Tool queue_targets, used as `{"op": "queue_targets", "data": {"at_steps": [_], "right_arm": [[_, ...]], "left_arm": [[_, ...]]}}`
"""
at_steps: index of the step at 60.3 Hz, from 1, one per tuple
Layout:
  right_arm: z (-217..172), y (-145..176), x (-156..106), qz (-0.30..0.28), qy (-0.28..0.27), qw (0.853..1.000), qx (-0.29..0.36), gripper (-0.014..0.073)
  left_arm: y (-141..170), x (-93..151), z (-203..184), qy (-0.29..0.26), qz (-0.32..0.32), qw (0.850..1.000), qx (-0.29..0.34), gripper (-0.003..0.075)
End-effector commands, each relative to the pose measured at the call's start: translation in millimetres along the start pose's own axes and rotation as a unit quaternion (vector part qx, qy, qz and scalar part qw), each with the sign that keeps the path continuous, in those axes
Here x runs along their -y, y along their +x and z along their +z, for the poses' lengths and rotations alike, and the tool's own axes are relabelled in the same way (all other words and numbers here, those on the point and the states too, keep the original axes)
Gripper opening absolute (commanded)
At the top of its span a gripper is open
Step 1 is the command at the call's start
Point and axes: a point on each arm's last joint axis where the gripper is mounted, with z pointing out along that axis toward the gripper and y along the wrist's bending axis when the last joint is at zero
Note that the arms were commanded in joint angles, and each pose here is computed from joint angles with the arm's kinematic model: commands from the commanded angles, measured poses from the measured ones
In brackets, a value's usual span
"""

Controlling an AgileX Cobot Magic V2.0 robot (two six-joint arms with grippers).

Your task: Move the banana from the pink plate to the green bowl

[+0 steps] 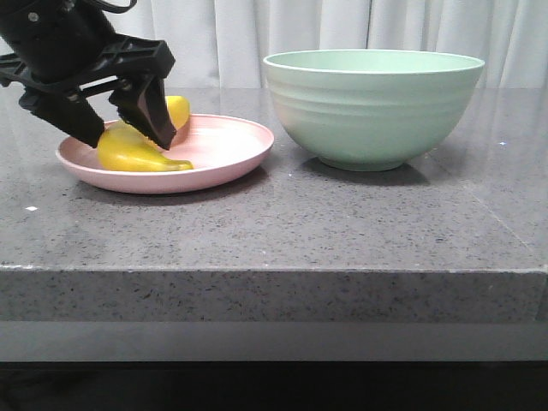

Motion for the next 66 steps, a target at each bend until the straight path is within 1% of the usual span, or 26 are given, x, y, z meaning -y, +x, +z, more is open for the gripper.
{"op": "queue_targets", "data": {"at_steps": [1, 15, 30, 33, 43, 49, 52, 60, 66], "right_arm": [[-2, -19, 0, -0.006, 0.004, 0.999, 0.054, 0.052], [-2, -19, 0, -0.006, 0.004, 0.999, 0.054, 0.052], [-2, -19, 0, -0.006, 0.004, 0.999, 0.054, 0.052], [-2, -19, 0, -0.006, 0.004, 0.999, 0.054, 0.052], [-2, -19, 0, -0.006, 0.004, 0.999, 0.054, 0.052], [-2, -19, 0, -0.006, 0.004, 0.999, 0.054, 0.052], [-2, -19, 0, -0.006, 0.004, 0.999, 0.054, 0.052], [-2, -19, 0, -0.006, 0.004, 0.999, 0.054, 0.052], [-2, -19, 0, -0.006, 0.004, 0.999, 0.054, 0.052]], "left_arm": [[-17, 6, -20, 0.01, -0.005, 0.998, 0.062, 0.0423], [-15, 5, -9, 0.008, -0.006, 0.999, 0.049, 0.0417], [-15, 5, -9, 0.008, -0.006, 0.999, 0.05, 0.0416], [-15, 5, -9, 0.008, -0.006, 0.999, 0.05, 0.0398], [-16, 5, -10, 0.008, -0.006, 0.998, 0.058, 0.0283], [-18, 5, -10, 0.008, -0.006, 0.998, 0.068, 0.023], [-19, 5, -10, 0.008, -0.006, 0.997, 0.074, 0.0218], [-25, 5, -12, 0.008, -0.006, 0.995, 0.103, 0.0218], [-33, 6, -26, 0.011, -0.007, 0.989, 0.15, 0.0218]]}}
